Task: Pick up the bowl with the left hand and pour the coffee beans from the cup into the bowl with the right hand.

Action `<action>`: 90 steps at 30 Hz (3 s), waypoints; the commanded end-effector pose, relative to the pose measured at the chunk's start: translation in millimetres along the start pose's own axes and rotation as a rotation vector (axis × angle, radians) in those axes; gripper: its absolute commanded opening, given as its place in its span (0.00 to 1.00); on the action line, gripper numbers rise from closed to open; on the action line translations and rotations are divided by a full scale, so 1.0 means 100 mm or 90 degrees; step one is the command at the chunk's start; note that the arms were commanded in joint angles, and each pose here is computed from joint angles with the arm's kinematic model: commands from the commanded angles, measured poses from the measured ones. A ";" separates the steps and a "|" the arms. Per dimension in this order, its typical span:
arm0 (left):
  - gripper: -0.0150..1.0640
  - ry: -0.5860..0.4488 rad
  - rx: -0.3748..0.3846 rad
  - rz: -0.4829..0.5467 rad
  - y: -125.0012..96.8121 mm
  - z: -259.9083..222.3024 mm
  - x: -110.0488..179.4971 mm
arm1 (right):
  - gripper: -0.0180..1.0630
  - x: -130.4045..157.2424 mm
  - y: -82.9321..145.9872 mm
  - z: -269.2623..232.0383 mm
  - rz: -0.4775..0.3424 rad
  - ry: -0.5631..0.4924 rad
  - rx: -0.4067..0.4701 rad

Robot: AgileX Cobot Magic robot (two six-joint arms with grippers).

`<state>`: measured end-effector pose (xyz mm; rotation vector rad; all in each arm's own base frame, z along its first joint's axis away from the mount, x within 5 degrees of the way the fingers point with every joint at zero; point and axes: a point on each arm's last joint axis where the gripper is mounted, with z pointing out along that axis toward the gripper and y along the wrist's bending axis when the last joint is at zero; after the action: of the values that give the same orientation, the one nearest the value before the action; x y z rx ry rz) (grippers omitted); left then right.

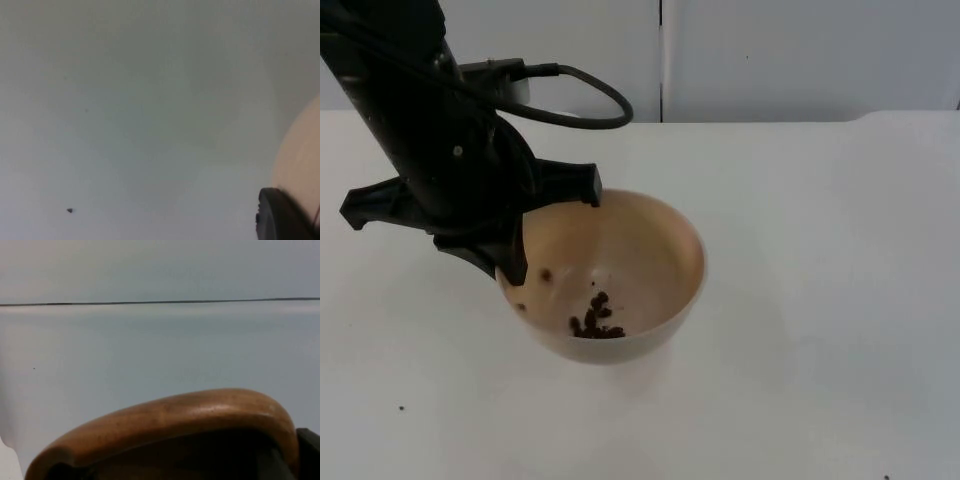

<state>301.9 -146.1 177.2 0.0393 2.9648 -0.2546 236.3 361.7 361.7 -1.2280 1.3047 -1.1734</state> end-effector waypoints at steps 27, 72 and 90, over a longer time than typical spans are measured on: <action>0.01 -0.004 0.009 -0.010 -0.02 -0.02 -0.01 | 0.02 0.09 0.11 0.09 0.082 0.034 -0.098; 0.01 -0.005 0.010 -0.010 -0.02 -0.02 -0.01 | 0.02 0.91 0.23 0.69 0.454 0.215 -0.548; 0.01 -0.014 -0.027 0.030 0.03 -0.03 -0.02 | 0.02 1.31 0.26 1.03 0.561 0.284 -0.615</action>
<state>302.8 -143.8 177.0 0.0792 2.9560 -0.2111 332.0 231.1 319.6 -0.7935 2.5730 -0.1308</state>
